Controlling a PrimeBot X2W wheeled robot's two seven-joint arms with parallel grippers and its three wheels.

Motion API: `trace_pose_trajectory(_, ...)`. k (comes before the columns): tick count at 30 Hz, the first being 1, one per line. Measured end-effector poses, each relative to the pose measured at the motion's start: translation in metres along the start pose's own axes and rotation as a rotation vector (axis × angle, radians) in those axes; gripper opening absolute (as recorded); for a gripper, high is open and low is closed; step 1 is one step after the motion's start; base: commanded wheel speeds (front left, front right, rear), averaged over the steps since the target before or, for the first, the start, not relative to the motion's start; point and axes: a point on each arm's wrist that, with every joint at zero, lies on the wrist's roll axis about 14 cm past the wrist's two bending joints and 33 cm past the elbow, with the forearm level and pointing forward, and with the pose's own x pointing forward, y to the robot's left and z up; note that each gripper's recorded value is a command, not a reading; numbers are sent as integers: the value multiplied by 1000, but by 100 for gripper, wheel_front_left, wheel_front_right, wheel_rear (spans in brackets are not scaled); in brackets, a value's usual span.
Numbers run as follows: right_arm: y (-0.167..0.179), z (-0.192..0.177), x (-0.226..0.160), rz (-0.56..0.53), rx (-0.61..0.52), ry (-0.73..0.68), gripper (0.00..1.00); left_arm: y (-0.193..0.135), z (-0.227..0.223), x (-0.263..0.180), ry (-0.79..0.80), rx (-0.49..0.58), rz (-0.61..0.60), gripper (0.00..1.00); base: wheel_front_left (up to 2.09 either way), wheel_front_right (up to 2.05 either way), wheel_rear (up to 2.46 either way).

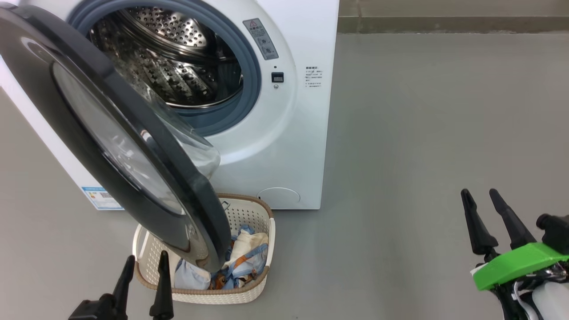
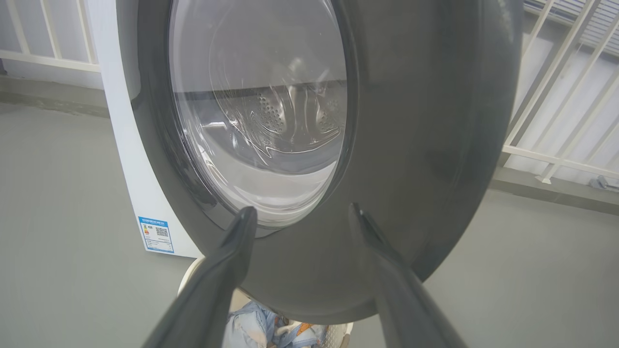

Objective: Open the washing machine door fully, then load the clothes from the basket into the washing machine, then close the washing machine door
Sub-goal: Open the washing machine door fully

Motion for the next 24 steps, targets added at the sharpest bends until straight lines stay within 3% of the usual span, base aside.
trace_pose_trajectory(9,3,-8,-12,3,-133,9,100,0,0,0,1,0,-2,100,0,0,0)
trace_pose_trajectory(23,0,-20,-19,-19,-153,35,100,2,-3,-2,10,-1,6,100,0,0,0)
trace_pose_trajectory(24,0,-19,-19,-19,-152,34,100,2,-3,-2,8,-1,7,70,0,0,0)
